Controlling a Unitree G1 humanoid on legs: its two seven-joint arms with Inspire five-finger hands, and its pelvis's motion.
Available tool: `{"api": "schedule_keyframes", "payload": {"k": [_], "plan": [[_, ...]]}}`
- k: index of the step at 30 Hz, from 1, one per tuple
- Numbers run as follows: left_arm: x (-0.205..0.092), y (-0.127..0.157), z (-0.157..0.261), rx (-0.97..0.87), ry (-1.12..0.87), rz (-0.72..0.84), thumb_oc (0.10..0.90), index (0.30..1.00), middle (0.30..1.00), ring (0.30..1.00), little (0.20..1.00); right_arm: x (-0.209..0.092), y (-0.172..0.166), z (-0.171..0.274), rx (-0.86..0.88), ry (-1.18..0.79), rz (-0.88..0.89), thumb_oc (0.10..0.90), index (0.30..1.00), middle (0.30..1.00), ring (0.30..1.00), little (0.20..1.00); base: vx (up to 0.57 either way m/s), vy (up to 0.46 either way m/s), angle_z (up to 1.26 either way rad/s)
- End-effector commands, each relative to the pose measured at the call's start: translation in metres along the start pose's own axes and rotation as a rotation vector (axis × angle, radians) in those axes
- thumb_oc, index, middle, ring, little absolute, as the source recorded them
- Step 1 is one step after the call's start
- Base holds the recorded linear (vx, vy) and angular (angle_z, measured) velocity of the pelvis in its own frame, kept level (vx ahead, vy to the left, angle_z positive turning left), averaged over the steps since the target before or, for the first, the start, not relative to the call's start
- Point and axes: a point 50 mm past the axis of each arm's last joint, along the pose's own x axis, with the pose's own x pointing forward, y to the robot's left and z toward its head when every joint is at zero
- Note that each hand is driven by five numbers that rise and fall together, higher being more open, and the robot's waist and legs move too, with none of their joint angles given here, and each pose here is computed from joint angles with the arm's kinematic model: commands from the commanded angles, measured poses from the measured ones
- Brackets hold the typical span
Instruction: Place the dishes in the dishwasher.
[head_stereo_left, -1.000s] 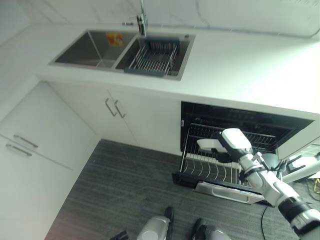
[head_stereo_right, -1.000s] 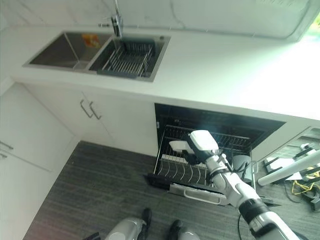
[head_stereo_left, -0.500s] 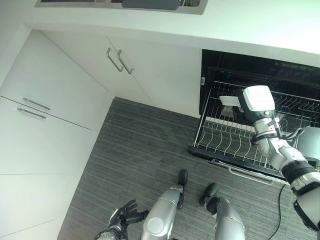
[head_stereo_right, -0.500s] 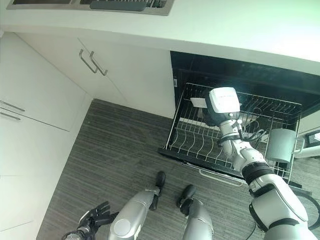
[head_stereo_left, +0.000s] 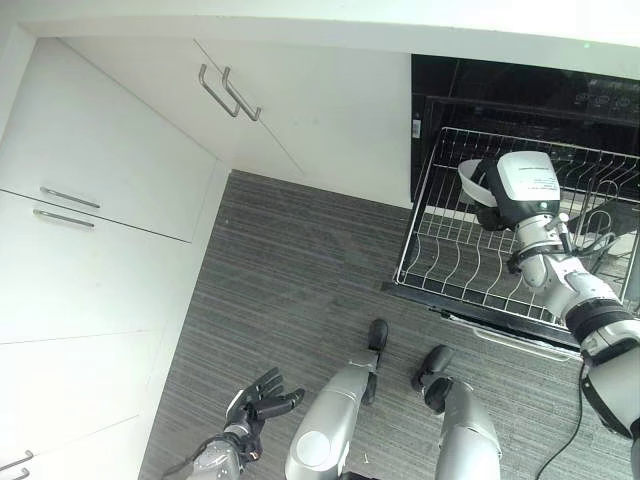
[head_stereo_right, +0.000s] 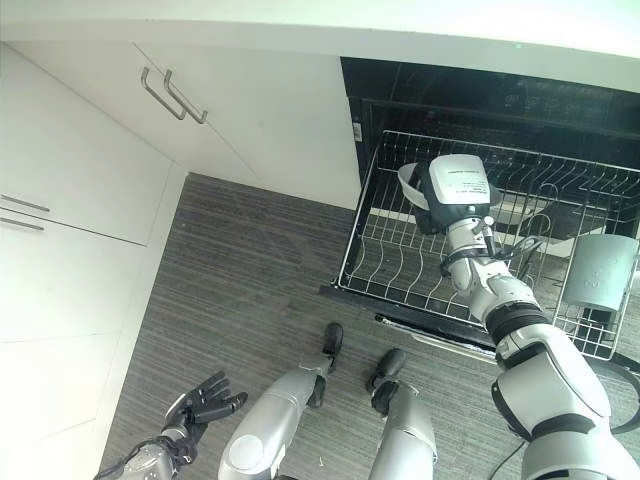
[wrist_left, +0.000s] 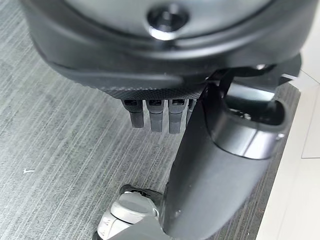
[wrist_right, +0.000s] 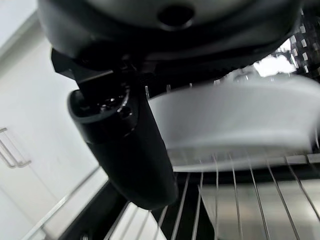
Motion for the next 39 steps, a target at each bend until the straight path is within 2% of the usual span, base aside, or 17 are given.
{"api": "schedule_keyframes", "payload": {"k": [1,11,12,15,17,21,23,25,29,30,34,39], "plan": [[-0.018,0.034,-0.011,0.041,0.05,0.066,0.8,0.9,0.9,0.9,0.9,0.01,-0.008,0.007,0.076,-0.002,0.008,0.8,0.9,0.9,0.9,0.9,0.0,0.0,0.0],[-0.013,0.036,0.0,0.079,0.049,0.061,0.8,0.9,0.9,0.9,0.9,0.004,0.006,0.002,0.18,0.101,0.15,0.8,0.9,0.9,0.9,0.9,-0.01,-0.007,-0.07],[-0.013,0.038,0.003,0.086,0.05,0.069,0.8,0.9,0.9,0.9,0.9,0.002,0.009,0.005,0.245,0.114,0.204,0.8,0.9,0.9,0.9,0.9,0.0,-0.015,-0.04],[-0.012,0.039,0.006,0.088,0.048,0.071,0.8,0.9,0.9,0.9,0.9,0.003,0.008,0.007,0.303,0.12,0.211,0.8,0.9,0.9,0.9,0.9,0.01,-0.015,-0.1],[-0.012,0.043,0.008,0.1,0.062,0.103,0.8,0.9,0.9,0.9,0.9,0.002,0.002,0.015,0.571,0.136,0.236,0.8,0.9,0.9,0.9,0.9,0.02,-0.025,-0.23],[-0.02,0.05,-0.008,0.09,0.112,0.147,0.8,0.9,0.9,0.9,0.9,-0.009,-0.003,0.02,0.831,0.095,0.263,0.8,0.9,0.9,0.9,0.9,0.09,0.027,-0.13],[-0.024,0.051,-0.018,0.074,0.132,0.171,0.8,0.9,0.9,0.9,0.9,-0.024,0.0,0.022,0.948,0.101,0.274,0.8,0.9,0.9,0.9,0.9,0.12,0.056,-0.27],[-0.029,0.051,-0.03,0.049,0.162,0.212,0.8,0.9,0.9,0.9,0.9,-0.051,-0.001,0.033,1.102,0.037,0.265,0.8,0.9,0.9,0.9,0.9,0.16,0.05,-0.26],[-0.038,0.046,-0.056,0.006,0.219,0.245,0.8,0.9,0.9,0.9,0.9,-0.1,-0.004,0.033,1.289,0.01,0.23,0.8,0.9,0.9,0.9,0.9,0.13,0.061,-0.43],[-0.039,0.045,-0.059,0.0,0.223,0.25,0.8,0.9,0.9,0.9,0.9,-0.106,-0.002,0.033,1.284,0.014,0.223,0.8,0.9,0.9,0.9,0.9,0.07,0.034,-0.37],[-0.046,0.045,-0.07,-0.019,0.25,0.272,0.8,0.9,0.9,0.9,0.9,-0.151,0.038,0.043,1.38,0.144,0.505,0.8,0.9,0.9,0.9,0.9,0.04,0.017,-0.33],[-0.051,0.048,-0.075,-0.014,0.26,0.28,0.8,0.9,0.9,0.9,0.9,-0.183,0.069,0.045,1.367,0.253,0.712,0.8,0.9,0.9,0.9,0.9,0.02,-0.01,-0.1]]}}
